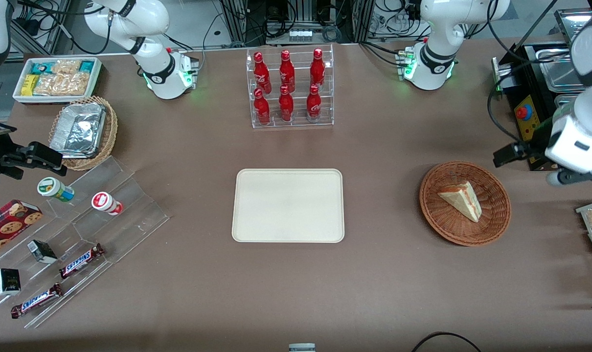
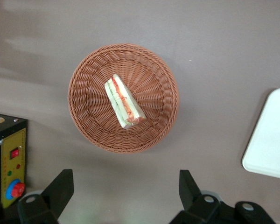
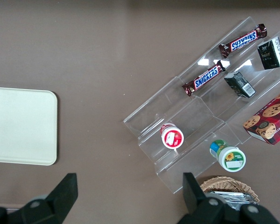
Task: Place sandwich from basket to tray
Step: 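Lower the open left gripper over the wrapped sandwich in the basket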
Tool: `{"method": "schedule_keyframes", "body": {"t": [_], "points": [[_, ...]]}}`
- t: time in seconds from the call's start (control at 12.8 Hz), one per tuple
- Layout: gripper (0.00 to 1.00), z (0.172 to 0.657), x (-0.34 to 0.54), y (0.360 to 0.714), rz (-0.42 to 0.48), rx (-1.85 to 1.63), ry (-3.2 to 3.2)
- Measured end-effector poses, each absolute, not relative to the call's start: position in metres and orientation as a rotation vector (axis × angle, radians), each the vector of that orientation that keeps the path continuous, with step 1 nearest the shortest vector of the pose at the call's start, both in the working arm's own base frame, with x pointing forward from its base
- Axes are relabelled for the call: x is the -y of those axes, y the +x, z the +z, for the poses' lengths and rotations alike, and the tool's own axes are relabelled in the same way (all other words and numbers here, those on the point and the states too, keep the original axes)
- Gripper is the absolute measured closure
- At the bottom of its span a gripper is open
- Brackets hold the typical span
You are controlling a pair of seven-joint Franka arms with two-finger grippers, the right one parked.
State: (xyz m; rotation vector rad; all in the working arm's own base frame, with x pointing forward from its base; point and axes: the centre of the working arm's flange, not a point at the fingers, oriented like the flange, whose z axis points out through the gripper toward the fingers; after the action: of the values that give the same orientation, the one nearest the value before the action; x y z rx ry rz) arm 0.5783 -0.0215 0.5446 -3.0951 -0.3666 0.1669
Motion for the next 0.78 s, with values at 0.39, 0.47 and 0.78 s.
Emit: {"method": "schedule_keyframes", "body": {"t": [0.39, 0.47, 0.78], "points": [[0.00, 0.486, 0.011, 0.596, 0.165, 0.631, -3.045], [0.00, 0.470, 0.009, 0.594, 0.172, 0.679, -3.032], [0.00, 0.408, 0.002, 0.582, 0.201, 0.897, -2.961]]}}
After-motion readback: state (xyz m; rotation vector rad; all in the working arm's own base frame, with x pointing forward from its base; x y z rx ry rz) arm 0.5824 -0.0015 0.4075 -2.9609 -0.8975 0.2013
